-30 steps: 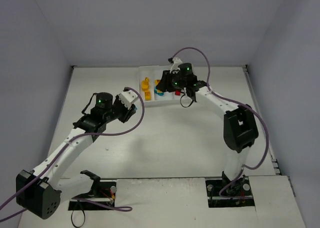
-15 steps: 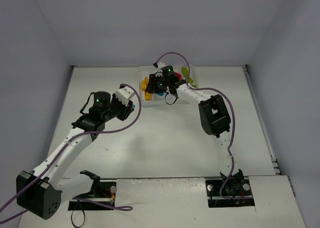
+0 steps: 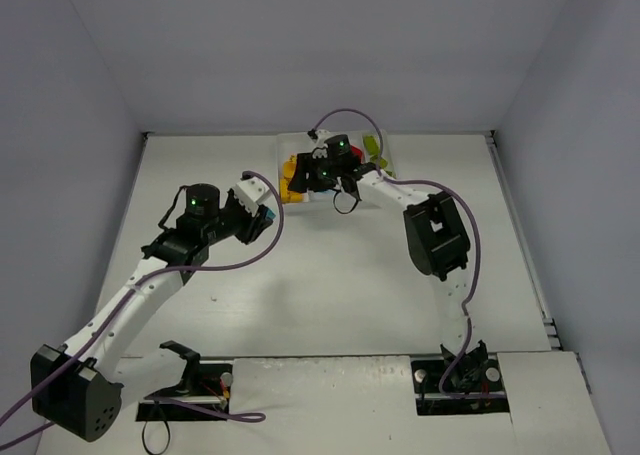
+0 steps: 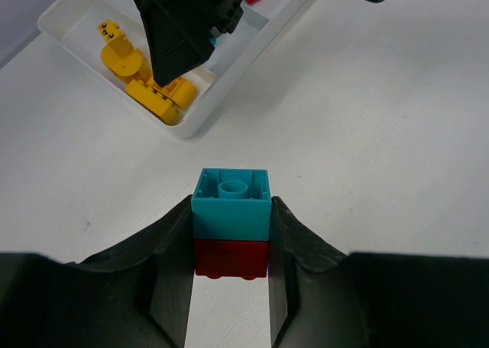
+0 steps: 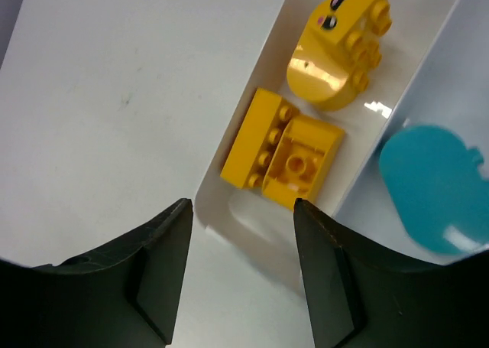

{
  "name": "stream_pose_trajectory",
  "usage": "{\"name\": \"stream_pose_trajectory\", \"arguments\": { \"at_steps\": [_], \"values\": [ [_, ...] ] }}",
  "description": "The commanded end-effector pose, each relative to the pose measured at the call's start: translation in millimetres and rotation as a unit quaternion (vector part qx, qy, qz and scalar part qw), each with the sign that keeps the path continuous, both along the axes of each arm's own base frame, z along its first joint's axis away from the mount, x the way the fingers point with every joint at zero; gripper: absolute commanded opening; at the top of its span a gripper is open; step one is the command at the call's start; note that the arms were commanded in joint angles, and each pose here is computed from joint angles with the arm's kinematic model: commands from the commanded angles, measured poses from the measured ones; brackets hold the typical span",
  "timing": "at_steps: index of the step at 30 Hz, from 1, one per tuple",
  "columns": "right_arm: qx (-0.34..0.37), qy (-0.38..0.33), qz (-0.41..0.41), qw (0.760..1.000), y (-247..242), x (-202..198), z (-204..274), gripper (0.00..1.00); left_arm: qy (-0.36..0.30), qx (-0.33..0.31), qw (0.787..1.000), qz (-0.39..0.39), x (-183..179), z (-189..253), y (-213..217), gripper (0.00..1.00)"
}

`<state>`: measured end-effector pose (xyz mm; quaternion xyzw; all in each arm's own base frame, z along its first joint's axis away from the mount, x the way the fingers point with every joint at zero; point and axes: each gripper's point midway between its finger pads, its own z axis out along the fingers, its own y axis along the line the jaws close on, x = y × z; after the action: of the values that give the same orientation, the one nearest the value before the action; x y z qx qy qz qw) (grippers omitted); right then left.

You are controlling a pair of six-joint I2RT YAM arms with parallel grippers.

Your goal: Sort the legos into containers by color

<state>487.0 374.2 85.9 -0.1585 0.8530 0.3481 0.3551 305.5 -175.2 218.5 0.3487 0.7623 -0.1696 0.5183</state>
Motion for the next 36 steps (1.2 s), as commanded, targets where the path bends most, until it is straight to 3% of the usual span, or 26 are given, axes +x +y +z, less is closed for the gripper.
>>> {"name": "stream_pose_trajectory", "arguments": {
  "at_steps": [1,5,6,7,9,17,27,36],
  "values": [
    [0.078,-0.093,0.03,0.992,-4,-25,132,0.52,-0.085,-0.025,0.995,-0.053,-3,44,-12,0.07],
    [0.12,-0.099,0.056,0.986,-15,-72,174,0.53,-0.1,-0.023,0.991,-0.082,-13,47,-16,0.07],
    [0.136,-0.117,0.063,0.982,-20,-87,199,0.57,-0.108,-0.019,0.99,-0.088,-15,48,-16,0.07],
    [0.137,-0.104,0.072,0.982,-20,-102,190,0.58,-0.111,-0.018,0.989,-0.094,-17,49,-17,0.07],
    [0.16,-0.12,0.087,0.976,-22,-128,217,0.61,-0.117,-0.014,0.987,-0.109,-21,49,-19,0.07],
    [0.2,-0.103,0.125,0.966,-9,-205,220,0.68,-0.147,0.001,0.976,-0.162,-42,47,-31,0.12],
    [0.211,-0.076,0.118,0.967,-10,-226,197,0.69,-0.171,-0.006,0.967,-0.189,-55,53,-39,0.16],
    [0.226,-0.087,0.121,0.963,-13,-231,213,0.68,-0.161,0.007,0.969,-0.185,-51,45,-39,0.16]
  ]
}}
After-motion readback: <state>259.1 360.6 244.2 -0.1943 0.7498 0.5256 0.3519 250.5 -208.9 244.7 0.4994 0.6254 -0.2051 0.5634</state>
